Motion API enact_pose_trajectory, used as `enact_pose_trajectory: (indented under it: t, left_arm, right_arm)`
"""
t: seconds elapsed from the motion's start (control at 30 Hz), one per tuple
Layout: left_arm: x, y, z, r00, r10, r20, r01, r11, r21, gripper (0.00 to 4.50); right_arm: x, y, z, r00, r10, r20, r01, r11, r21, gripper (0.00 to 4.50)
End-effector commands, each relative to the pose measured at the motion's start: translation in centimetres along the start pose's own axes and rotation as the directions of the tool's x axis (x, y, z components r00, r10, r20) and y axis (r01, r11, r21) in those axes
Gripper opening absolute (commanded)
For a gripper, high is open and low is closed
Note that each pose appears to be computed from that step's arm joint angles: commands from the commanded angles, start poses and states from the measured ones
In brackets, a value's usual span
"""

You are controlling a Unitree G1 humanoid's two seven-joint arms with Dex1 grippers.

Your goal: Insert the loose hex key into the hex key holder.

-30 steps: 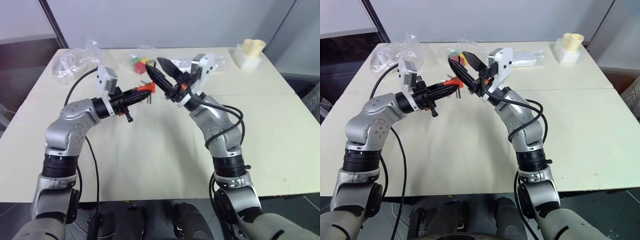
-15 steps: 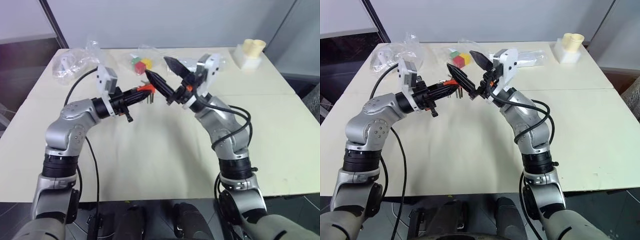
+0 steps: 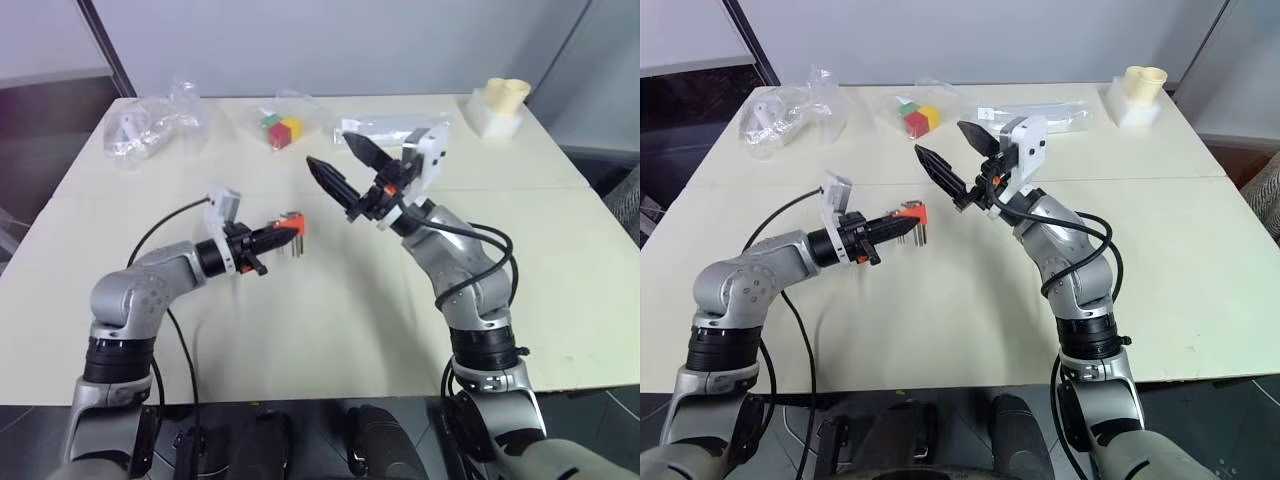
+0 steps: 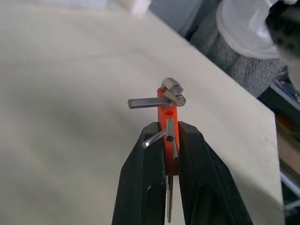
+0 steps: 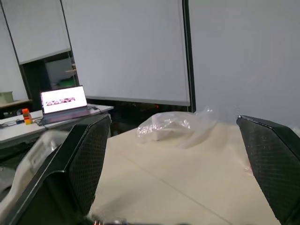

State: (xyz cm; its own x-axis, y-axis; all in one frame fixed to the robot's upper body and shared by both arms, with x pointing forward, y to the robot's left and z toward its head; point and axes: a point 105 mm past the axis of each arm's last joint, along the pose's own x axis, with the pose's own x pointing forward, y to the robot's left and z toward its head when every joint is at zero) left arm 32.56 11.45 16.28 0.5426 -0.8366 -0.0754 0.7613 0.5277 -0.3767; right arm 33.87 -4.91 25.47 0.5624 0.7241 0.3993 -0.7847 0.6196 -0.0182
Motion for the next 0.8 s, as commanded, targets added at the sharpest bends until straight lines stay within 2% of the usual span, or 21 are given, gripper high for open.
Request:
enact_pose_trajectory:
  t: [0.03, 0.3, 0.4, 0.57, 0.73, 0.8]
  left_arm:
    - [-0.9, 0.7, 0.0, 0.998, 0.063, 0.002, -0.063, 0.996, -0.06, 0.0]
    - [-1.8, 2.8, -4.5, 0.979, 0.173, -0.106, -0.198, 0.93, -0.31, 0.0]
    - [-2.3, 3.6, -5.7, 0.969, 0.205, -0.142, -0.242, 0.91, -0.338, 0.0]
    - [-3.3, 4.9, -6.2, 0.953, 0.257, -0.161, -0.3, 0.877, -0.375, 0.0]
    - [-4.1, 5.8, -7.0, 0.935, 0.3, -0.188, -0.351, 0.855, -0.382, 2.24]
    - [-4.5, 6.2, -7.0, 0.927, 0.325, -0.185, -0.373, 0.84, -0.393, 3.34]
  right_arm:
    - [0.0, 0.8, 1.2, 0.999, 0.018, 0.046, -0.017, 1.0, -0.022, 4.46]
    - [-0.2, 1.1, 0.8, 0.999, -0.001, 0.044, 0.002, 1.0, -0.011, 4.46]
    - [-0.2, 1.1, 0.7, 0.999, -0.006, 0.043, 0.007, 1.0, -0.011, 4.46]
    - [-0.2, 1.1, 0.7, 0.999, -0.013, 0.042, 0.014, 1.0, -0.014, 4.46]
    - [-0.1, 1.1, 0.6, 0.999, -0.014, 0.042, 0.015, 1.0, -0.018, 4.5]
    - [-0.2, 1.1, 0.6, 0.999, -0.014, 0.04, 0.015, 1.0, -0.019, 4.5]
